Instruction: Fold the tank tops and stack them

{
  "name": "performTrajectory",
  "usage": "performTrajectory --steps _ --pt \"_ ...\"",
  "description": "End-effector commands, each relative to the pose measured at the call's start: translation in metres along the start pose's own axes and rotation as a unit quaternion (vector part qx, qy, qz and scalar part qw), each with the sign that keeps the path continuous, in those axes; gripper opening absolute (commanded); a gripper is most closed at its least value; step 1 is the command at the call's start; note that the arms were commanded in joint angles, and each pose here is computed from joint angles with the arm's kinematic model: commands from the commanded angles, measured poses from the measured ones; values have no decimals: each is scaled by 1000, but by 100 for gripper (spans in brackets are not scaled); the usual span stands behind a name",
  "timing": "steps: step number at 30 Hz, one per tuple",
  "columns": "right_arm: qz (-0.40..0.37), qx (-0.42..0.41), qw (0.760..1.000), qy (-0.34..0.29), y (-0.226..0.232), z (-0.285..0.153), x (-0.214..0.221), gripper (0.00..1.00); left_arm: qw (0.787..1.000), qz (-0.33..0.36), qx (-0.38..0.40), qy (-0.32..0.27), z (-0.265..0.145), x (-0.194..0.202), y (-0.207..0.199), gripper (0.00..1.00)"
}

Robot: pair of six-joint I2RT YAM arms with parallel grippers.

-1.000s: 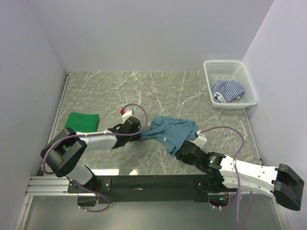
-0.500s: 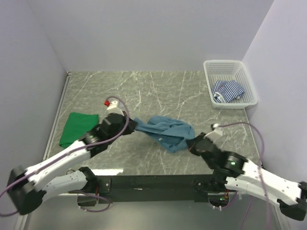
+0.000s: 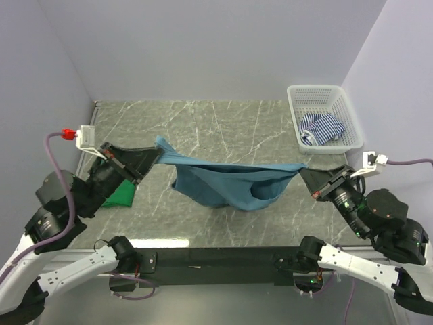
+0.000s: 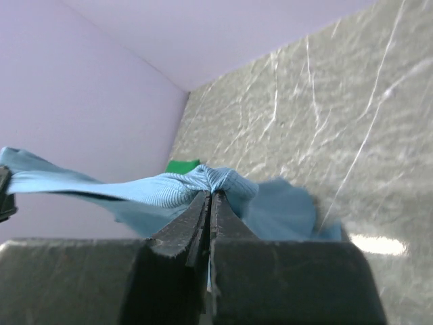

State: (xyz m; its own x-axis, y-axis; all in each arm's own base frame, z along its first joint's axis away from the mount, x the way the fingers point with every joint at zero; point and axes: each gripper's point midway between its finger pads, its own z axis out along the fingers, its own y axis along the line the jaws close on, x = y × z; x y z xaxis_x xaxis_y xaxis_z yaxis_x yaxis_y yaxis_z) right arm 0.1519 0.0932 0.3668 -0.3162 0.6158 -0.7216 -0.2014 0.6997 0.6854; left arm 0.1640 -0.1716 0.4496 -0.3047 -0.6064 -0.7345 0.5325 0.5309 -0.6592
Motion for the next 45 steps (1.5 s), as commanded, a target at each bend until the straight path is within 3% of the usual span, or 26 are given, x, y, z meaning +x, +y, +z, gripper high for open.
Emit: performTrajectory --steps 1,7,12,15,18,22,23,24,25,26,27,28,29,30,31,32,33,34,36,37,38,39,40,41,45 --pt "-56 16 998 -27 7 4 -23 0 999 20 25 -17 -9 -21 -18 1" --pt "-74 16 992 -98 38 2 -81 0 997 30 29 -68 3 -53 -33 1" --pt "-108 50 982 -146 56 22 -106 0 996 41 -44 -67 49 -46 -11 2" --pt "-149 67 977 -139 60 56 -91 0 990 50 -121 -56 86 -25 24 5" --pt "-162 41 983 -74 44 119 -60 0 987 27 -158 -12 130 6 73 2" --pt "-164 86 982 23 -28 232 -18 0 975 -12 -219 -19 182 6 175 1" --pt "-157 85 984 23 -31 252 -27 1 975 -23 -222 11 209 28 205 1" --pt "-147 92 984 36 -47 271 -31 6 974 -26 -225 8 226 21 216 1" --pt "-136 115 980 85 -79 308 -5 13 971 -30 -236 13 239 23 234 7" --pt "-132 111 982 83 -73 324 -18 36 965 -34 -257 32 260 42 278 20" --pt "-130 121 980 95 -82 337 -17 44 967 -34 -249 51 272 49 287 29" --pt "-128 140 975 118 -96 355 -11 56 966 -33 -252 53 290 45 301 45" --pt "-132 153 971 128 -103 358 -8 61 965 -34 -252 66 293 46 303 52" --pt "-136 167 967 134 -108 358 -7 63 966 -30 -250 64 294 42 302 58" --pt "-146 194 963 119 -114 351 -17 64 963 -29 -260 59 289 41 305 82" --pt "-145 217 957 130 -130 340 -6 66 968 -26 -247 42 282 27 286 93" --pt "-145 229 955 123 -135 330 -6 67 968 -29 -245 39 274 29 281 94" --pt "-134 231 958 100 -127 311 -16 67 962 -44 -267 49 258 46 291 95" --pt "-127 276 945 122 -162 280 17 67 962 -59 -261 46 238 47 268 90" --pt "-108 278 949 100 -157 260 13 67 954 -71 -284 65 220 81 274 86" --pt "-99 296 942 124 -183 240 46 65 958 -72 -274 56 208 81 255 82" --pt "-92 296 942 128 -189 227 59 64 949 -77 -296 78 188 112 264 80" --pt "-79 288 949 106 -184 210 57 63 952 -72 -288 80 179 125 242 76" --pt "-75 317 937 125 -211 188 85 63 950 -73 -289 91 169 141 237 68" --pt "-70 346 928 118 -239 145 112 62 940 -84 -288 164 115 232 225 62"
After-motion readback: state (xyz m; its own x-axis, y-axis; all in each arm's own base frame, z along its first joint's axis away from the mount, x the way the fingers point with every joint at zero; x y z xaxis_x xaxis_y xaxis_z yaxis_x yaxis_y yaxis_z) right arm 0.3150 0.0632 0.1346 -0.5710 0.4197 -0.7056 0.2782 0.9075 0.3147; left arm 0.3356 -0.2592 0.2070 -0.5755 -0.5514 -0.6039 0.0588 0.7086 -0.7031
